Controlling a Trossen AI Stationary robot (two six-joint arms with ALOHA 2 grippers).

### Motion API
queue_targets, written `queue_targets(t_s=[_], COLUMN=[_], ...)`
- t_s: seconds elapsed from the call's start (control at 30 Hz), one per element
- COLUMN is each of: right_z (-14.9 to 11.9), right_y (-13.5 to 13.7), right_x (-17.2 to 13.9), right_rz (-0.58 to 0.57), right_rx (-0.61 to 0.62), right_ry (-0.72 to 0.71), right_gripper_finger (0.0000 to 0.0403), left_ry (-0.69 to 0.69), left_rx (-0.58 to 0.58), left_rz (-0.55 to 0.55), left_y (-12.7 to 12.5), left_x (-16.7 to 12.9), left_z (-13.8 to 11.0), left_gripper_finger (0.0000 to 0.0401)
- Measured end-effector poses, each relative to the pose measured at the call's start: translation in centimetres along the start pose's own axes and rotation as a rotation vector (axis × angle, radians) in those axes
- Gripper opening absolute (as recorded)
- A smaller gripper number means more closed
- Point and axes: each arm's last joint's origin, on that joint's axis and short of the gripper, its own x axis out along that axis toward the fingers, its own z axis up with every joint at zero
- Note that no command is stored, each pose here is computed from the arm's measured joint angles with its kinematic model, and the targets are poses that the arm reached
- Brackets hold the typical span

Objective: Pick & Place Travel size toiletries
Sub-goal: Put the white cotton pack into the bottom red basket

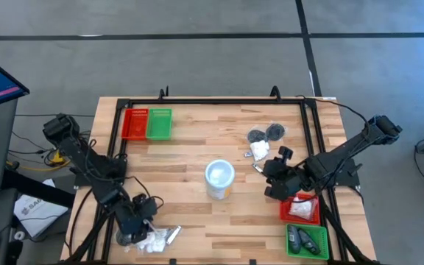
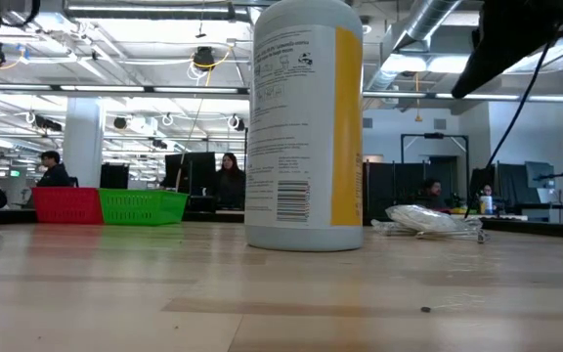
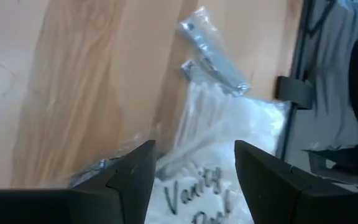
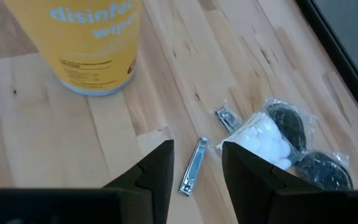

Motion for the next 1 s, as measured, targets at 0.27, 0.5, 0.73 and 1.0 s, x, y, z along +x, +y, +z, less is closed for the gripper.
queue_targets(t_s=[0.27,0.5,0.73,1.0], right_z=[0.3,0.3,0.4,0.5], right_y=[0.3,0.3,0.4,0.4], right_x=[0.0,0.0,0.0,0.0], right_rz=[0.022,0.024,0.031,0.037], right_rx=[-0.027,-0.025,-0.016,-0.009], right_ry=[-0.029,-0.031,-0.04,-0.048], right_gripper_finger=[0.0126,0.0126,0.0126,0.0126], left_ry=[-0.006,0.009,0.012,0.013], left_rx=[-0.004,0.011,0.041,0.046], left_rz=[-0.012,-0.028,-0.004,0.02], left_y=[0.9,0.7,1.4,2.4], left_x=[0.7,0.7,1.0,1.5], left_z=[-0.5,-0.9,-1.8,-2.2], left_gripper_finger=[0.0209,0.0209,0.0209,0.0208])
